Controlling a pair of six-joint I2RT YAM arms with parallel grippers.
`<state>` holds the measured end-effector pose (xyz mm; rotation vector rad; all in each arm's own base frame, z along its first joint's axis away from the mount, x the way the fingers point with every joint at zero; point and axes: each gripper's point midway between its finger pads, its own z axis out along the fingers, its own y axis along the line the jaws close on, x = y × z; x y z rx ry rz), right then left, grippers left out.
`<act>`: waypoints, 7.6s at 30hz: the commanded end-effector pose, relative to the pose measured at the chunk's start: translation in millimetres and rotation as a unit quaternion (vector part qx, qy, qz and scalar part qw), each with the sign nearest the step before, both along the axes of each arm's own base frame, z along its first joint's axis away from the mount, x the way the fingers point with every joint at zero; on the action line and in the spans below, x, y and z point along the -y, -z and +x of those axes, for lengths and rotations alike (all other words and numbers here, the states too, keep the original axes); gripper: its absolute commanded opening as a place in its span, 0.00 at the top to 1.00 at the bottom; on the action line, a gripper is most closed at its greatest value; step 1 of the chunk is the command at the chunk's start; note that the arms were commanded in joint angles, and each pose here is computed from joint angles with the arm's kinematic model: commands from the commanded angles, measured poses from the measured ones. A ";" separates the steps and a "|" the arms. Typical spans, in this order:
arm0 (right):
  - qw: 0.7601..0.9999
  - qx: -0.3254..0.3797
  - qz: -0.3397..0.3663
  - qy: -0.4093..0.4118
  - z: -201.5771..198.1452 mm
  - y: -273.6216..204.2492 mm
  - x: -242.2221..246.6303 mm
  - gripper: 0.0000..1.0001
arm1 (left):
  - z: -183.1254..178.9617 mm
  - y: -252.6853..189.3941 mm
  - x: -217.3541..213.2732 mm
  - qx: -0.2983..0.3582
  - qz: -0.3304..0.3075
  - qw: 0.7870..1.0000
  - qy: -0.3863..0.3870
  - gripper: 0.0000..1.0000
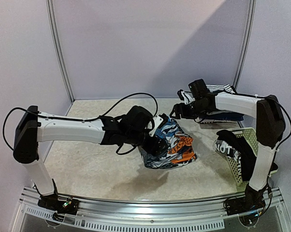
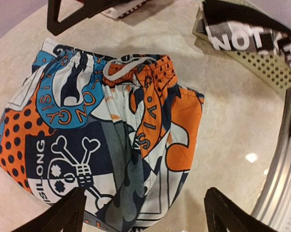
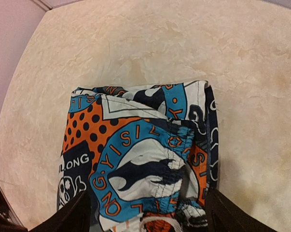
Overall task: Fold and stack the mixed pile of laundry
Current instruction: Smooth out the square-folded shorts at the center of the board, then pick up the square-folded shorts from the center of the board, then pass from the left arm to the right, then place the square-folded shorts at the corner of the board.
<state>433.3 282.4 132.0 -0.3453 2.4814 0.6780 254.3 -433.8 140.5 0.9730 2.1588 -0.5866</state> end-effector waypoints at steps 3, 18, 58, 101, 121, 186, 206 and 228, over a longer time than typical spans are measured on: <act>0.994 0.054 -0.041 0.090 -26.4 -26.6 54.5 0.08 | -2.0 6.6 20.9 0.089 0.090 0.990 0.066 0.01; 0.939 0.122 0.024 0.321 -122.2 -58.2 177.0 0.01 | -4.2 78.1 114.5 0.203 0.235 0.931 0.193 0.00; 0.974 0.007 0.164 0.157 -138.3 -66.0 92.8 0.01 | 8.4 58.8 71.1 0.265 0.097 0.954 0.101 1.00; 0.915 -0.281 0.271 0.097 -115.9 99.4 -19.6 0.01 | -16.5 42.8 30.8 0.266 0.023 0.960 0.089 1.00; 0.895 -0.305 0.296 0.131 -103.3 120.9 -23.4 0.01 | -34.8 55.0 40.3 0.302 0.037 0.947 0.102 1.00; 0.978 0.139 -0.153 -0.022 10.8 -71.5 33.6 1.00 | -29.1 21.8 -136.9 0.135 0.003 0.986 -0.096 0.02; 0.988 0.145 -0.057 0.001 24.0 -166.9 48.7 1.00 | -30.6 41.4 -132.7 0.115 -0.006 0.990 -0.082 0.03; 0.984 0.128 0.033 0.116 85.5 -222.5 194.1 1.00 | -36.3 53.3 -129.1 0.094 -0.013 0.993 -0.071 0.04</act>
